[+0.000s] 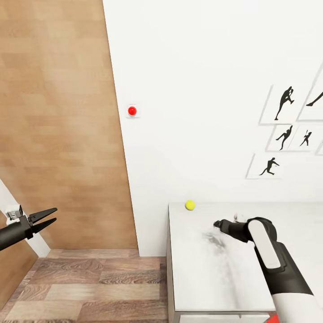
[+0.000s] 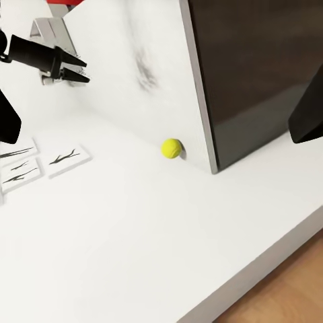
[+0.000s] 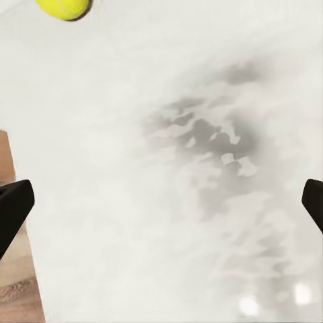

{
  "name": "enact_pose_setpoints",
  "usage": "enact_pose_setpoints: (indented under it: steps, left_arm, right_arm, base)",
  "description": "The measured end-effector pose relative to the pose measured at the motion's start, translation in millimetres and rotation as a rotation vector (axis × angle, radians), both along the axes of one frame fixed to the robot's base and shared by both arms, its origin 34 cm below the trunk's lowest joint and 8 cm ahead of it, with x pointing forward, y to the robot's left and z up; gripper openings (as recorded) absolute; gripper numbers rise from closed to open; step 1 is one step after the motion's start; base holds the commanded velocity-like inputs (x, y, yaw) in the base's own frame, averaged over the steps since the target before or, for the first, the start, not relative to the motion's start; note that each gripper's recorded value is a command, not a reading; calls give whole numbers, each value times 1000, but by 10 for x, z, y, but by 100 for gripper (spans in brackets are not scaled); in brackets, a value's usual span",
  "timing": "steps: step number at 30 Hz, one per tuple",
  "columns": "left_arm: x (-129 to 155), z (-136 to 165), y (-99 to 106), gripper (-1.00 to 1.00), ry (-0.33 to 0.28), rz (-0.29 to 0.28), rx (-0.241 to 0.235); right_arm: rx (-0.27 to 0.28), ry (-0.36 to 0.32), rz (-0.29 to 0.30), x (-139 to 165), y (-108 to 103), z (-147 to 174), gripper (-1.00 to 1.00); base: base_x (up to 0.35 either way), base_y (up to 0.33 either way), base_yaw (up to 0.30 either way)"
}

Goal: Put all the toys in the child's room - the three board games (two on the bed and one on the table), the two jigsaw puzzles on the table, and the tennis ball on the table - inside the toy box on the table in the child's room.

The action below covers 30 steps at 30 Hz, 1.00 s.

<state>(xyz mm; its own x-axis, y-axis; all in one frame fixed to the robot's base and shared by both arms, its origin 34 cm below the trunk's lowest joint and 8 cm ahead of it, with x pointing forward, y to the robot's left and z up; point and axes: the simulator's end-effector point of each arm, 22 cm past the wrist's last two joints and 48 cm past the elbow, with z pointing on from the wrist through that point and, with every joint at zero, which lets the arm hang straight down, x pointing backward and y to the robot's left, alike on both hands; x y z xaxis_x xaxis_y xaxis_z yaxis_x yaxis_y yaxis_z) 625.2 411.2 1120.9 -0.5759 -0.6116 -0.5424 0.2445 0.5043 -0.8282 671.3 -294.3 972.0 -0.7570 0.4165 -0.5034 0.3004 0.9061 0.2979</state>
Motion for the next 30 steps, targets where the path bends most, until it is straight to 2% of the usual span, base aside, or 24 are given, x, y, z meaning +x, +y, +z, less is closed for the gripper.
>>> enact_pose_setpoints:
  steps: [8, 22, 30]
  left_arm:
    - [1, 1, 0, 100, 0, 0, 0]
    - [3, 3, 0, 100, -1, 0, 0]
    - [4, 10, 0, 100, -2, 0, 0]
  right_arm:
    - [-2, -68, 14, 94, 63, 273, 100]
    - [-2, -84, 18, 114, 92, 335, 100]
    - [4, -100, 22, 129, 112, 397, 100]
  base:
    - [0, 0, 0]
    - [0, 0, 0]
    - [104, 0, 0]
